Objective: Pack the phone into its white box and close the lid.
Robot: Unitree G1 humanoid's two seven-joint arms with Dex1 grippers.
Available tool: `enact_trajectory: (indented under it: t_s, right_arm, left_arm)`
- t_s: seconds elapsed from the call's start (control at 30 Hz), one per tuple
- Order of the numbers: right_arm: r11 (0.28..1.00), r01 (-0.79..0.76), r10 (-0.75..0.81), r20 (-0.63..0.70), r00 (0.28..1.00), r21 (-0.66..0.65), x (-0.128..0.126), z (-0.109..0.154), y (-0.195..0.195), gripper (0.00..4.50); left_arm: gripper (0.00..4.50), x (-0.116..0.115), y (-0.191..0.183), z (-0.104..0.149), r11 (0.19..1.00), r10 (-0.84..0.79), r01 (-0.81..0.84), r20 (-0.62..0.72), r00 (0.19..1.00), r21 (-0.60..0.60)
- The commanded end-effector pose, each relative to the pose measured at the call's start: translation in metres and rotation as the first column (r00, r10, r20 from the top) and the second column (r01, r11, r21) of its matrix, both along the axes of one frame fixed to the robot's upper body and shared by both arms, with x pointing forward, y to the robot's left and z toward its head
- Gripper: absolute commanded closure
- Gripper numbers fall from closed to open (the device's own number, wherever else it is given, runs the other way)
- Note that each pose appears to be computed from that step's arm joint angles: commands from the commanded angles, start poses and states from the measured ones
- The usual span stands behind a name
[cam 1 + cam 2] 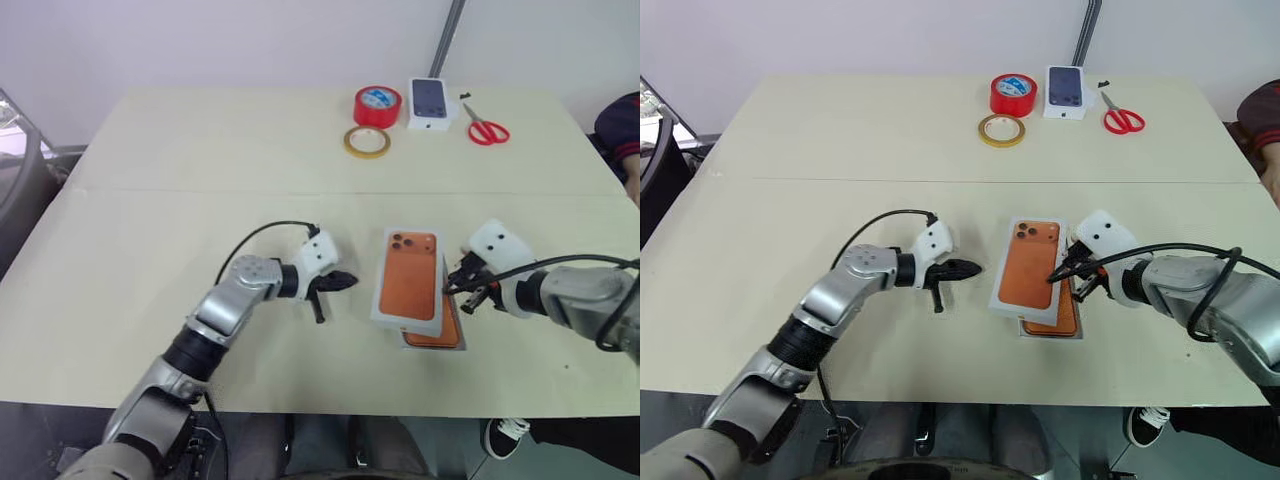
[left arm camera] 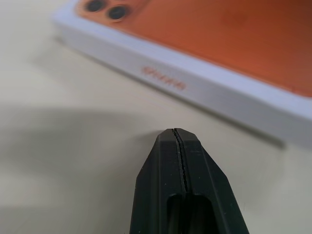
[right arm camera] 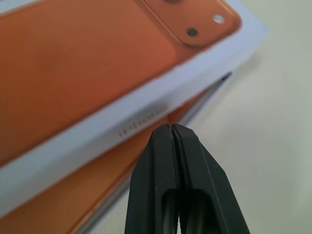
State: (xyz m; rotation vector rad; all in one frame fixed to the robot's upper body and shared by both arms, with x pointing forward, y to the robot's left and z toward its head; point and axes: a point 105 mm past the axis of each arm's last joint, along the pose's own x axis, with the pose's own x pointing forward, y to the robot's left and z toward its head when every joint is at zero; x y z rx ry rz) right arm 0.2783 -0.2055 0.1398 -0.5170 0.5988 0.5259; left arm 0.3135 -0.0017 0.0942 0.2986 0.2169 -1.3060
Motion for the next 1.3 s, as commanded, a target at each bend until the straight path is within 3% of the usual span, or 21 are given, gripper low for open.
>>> enact_trajectory:
  t_s: [0.03, 0.2, 0.6, 1.03, 1.3]
  right_arm:
    - [1.000, -0.027, 0.027, 0.044, 0.999, -0.010, 0.003, 0.009, 0.005, 4.44]
    - [0.999, -0.047, 0.048, 0.038, 0.998, -0.017, -0.003, 0.012, 0.007, 4.44]
    - [0.999, -0.024, 0.024, -0.018, 1.000, -0.031, -0.021, 0.010, -0.005, 4.44]
    - [0.999, 0.026, -0.028, -0.062, 0.998, -0.029, -0.031, -0.006, -0.014, 4.44]
    - [1.000, 0.021, -0.022, -0.043, 0.999, -0.019, -0.028, -0.003, -0.010, 4.44]
  left_arm:
    - [4.50, 0.000, -0.013, 0.015, 0.998, -0.050, 0.052, 0.059, 0.997, -0.024]
    - [4.50, -0.014, -0.026, 0.031, 0.985, -0.139, 0.140, 0.016, 0.990, -0.100]
    - [4.50, -0.037, -0.042, 0.028, 0.960, -0.271, 0.271, 0.001, 0.962, -0.073]
    - [4.50, -0.038, -0.048, 0.023, 0.954, -0.294, 0.294, 0.006, 0.956, -0.051]
    - [4.50, -0.026, -0.044, 0.026, 0.970, -0.232, 0.232, 0.001, 0.973, -0.075]
